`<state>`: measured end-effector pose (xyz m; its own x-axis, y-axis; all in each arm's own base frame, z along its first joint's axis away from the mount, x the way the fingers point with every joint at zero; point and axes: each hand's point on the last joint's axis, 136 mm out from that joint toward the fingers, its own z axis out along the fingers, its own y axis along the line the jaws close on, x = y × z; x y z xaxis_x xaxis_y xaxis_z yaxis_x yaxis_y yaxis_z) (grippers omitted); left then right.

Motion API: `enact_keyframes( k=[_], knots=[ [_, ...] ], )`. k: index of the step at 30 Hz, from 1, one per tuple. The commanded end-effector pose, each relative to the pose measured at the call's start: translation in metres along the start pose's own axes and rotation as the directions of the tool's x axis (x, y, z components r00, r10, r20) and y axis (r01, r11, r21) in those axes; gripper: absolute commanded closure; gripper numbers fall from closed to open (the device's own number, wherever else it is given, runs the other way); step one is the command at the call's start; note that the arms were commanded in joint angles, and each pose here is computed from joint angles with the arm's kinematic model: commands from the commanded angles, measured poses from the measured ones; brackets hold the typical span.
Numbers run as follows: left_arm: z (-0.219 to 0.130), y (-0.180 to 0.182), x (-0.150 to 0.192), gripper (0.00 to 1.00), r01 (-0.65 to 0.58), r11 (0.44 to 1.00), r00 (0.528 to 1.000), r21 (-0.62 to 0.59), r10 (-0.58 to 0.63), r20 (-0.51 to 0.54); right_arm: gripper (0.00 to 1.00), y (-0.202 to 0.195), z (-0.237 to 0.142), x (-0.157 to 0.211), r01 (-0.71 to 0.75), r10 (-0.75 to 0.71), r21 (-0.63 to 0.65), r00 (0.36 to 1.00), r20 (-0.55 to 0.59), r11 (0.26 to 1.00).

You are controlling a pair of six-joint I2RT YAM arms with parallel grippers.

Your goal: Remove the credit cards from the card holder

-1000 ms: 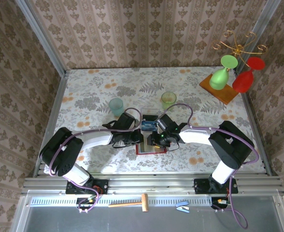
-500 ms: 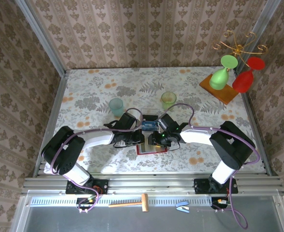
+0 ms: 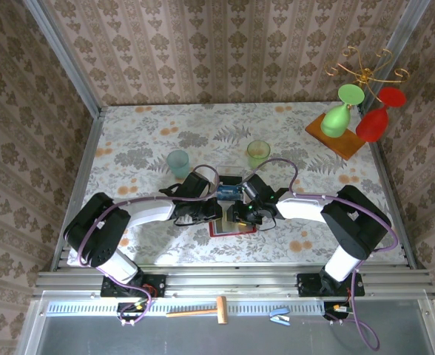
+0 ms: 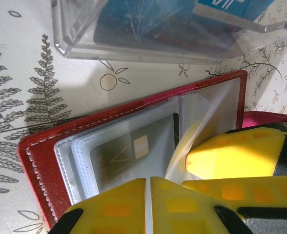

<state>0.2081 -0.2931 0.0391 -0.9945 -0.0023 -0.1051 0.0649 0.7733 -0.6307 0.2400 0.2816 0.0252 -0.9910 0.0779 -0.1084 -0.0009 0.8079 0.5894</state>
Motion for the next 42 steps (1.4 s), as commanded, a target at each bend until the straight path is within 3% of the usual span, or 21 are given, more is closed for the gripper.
enact_keyframes(
  k=[1, 24, 42],
  knots=[
    [0.001, -0.005, 0.000, 0.87, -0.008, 1.000, 1.000, -0.006, 0.008, -0.012, 0.61, -0.011, -0.002, 0.004, -0.025, 0.025, 0.027, 1.000, -0.003, 0.999],
    [-0.010, -0.009, 0.000, 0.87, -0.003, 1.000, 1.000, 0.019, 0.003, 0.030, 0.61, -0.011, -0.003, 0.003, -0.027, 0.027, 0.024, 1.000, -0.002, 0.999],
    [0.007, -0.008, 0.007, 0.84, 0.018, 0.998, 1.000, 0.058, -0.017, -0.015, 0.61, -0.013, -0.003, 0.004, -0.030, 0.031, 0.030, 1.000, -0.006, 0.999]
  ],
)
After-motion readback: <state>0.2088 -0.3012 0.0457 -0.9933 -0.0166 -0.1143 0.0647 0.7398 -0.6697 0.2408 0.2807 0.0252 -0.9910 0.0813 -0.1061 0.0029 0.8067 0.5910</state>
